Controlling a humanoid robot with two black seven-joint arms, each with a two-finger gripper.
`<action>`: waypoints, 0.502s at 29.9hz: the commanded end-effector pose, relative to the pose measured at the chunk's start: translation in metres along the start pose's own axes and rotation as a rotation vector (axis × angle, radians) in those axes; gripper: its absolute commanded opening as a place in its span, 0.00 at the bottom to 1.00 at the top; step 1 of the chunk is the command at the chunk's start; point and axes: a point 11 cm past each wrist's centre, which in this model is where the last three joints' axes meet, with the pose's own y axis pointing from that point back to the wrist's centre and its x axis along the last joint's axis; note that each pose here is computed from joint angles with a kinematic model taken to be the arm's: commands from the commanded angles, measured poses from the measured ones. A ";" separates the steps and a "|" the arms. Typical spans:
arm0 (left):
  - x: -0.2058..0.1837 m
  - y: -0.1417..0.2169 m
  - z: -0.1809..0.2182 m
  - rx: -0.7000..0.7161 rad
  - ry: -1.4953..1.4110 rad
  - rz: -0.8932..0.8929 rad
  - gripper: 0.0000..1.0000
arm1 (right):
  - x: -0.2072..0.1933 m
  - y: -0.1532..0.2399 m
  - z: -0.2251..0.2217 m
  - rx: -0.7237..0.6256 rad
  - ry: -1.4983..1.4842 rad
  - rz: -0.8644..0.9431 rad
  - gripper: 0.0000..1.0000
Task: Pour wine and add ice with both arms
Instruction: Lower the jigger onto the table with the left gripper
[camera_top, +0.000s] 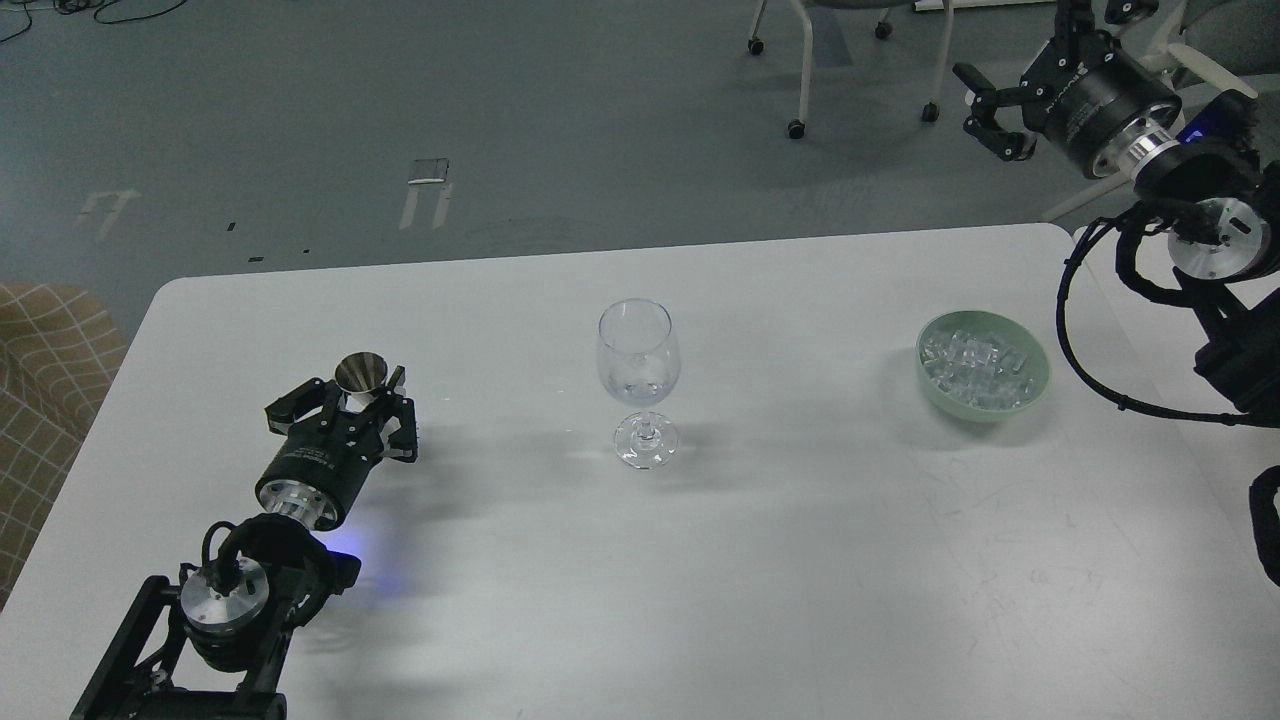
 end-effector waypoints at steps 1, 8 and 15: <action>0.000 0.000 0.002 0.000 -0.006 0.003 0.44 | 0.000 0.000 0.000 0.000 -0.001 -0.001 1.00; 0.002 0.001 0.003 0.001 -0.008 0.011 0.55 | -0.001 0.000 0.001 -0.002 0.000 -0.001 1.00; 0.005 0.001 0.002 0.002 -0.013 0.029 0.61 | 0.000 0.000 0.000 0.000 -0.001 -0.001 1.00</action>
